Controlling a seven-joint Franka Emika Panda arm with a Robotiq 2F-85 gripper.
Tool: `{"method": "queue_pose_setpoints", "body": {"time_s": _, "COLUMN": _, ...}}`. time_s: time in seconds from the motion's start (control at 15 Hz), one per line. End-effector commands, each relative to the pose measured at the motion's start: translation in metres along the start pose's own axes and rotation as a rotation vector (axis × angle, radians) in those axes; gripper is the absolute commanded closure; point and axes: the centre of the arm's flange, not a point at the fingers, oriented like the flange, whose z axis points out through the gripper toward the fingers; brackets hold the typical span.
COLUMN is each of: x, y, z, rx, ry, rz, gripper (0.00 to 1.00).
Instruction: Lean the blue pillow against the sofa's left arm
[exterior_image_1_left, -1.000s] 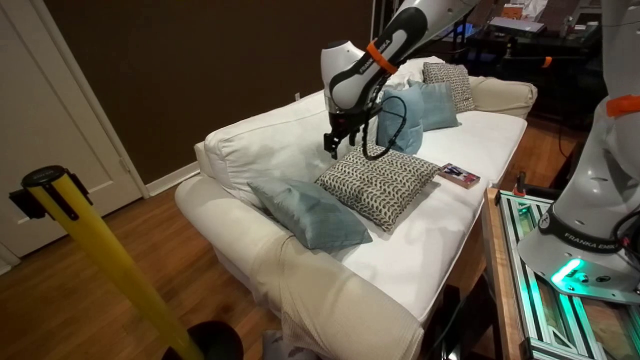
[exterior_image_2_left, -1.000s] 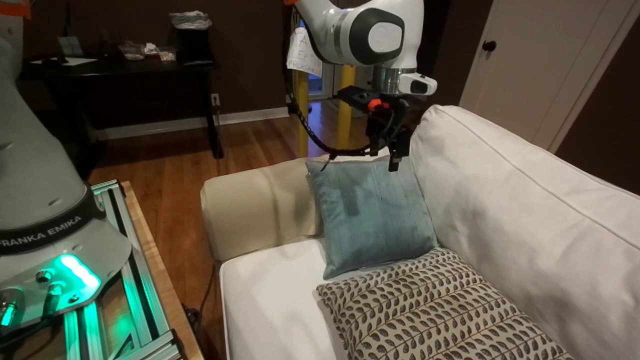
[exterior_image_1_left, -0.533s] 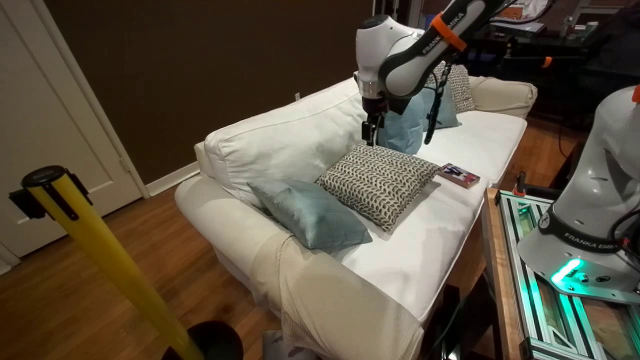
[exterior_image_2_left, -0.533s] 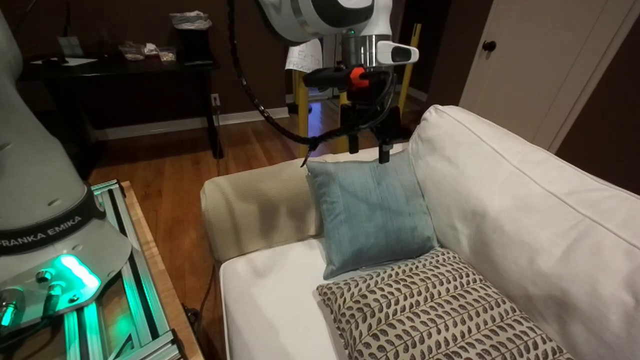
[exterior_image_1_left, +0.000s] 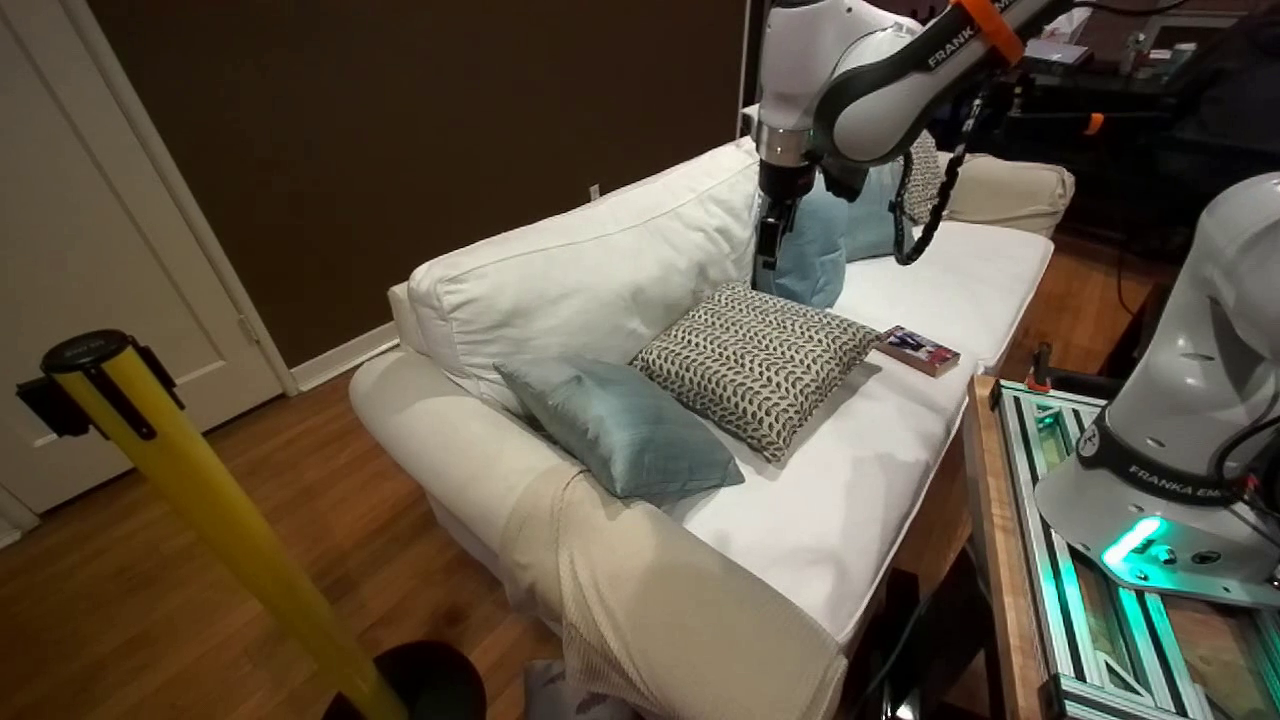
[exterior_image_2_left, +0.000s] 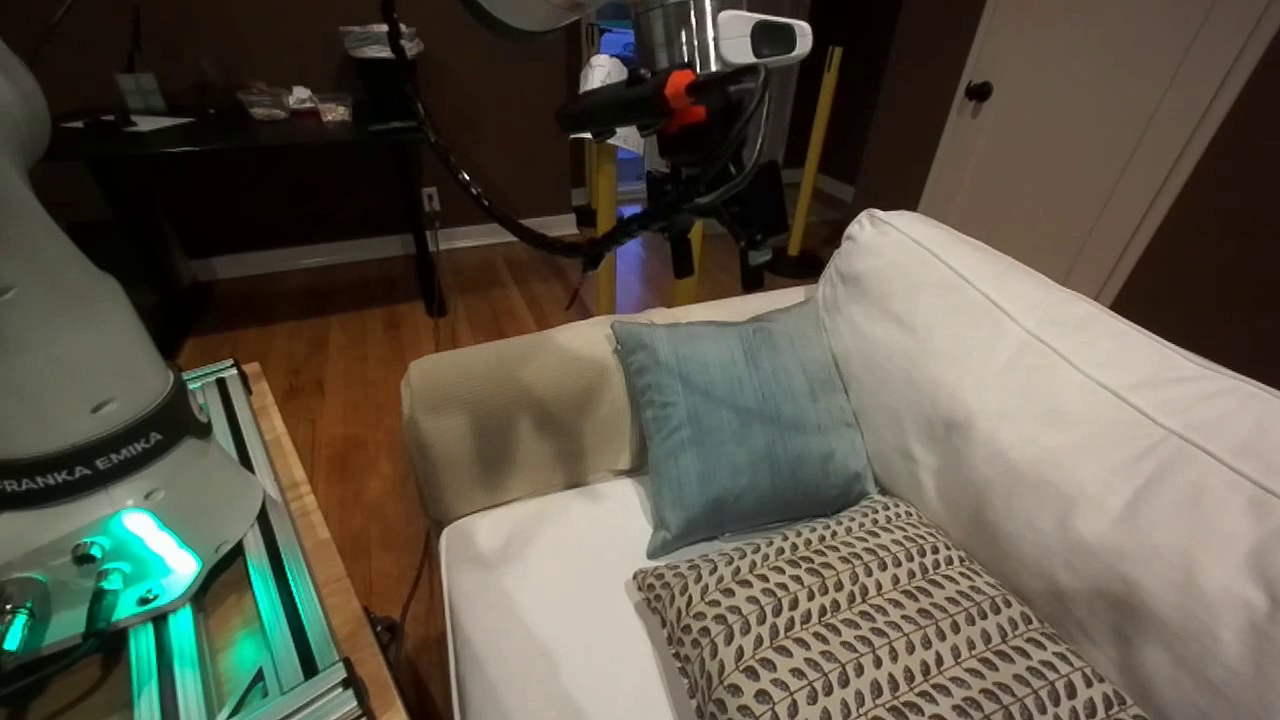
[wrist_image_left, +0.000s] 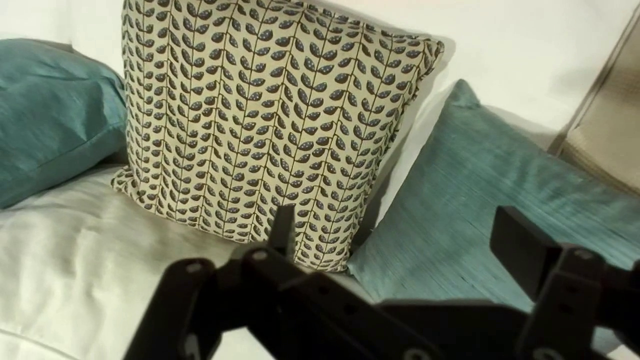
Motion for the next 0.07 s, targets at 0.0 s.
{"method": "queue_pose_setpoints", "body": {"time_s": 0.0, "x": 0.0007, "y": -0.0014, "z": 0.0019, "rx": 0.000, "ry": -0.004, "rz": -0.003, "gripper": 0.00}}
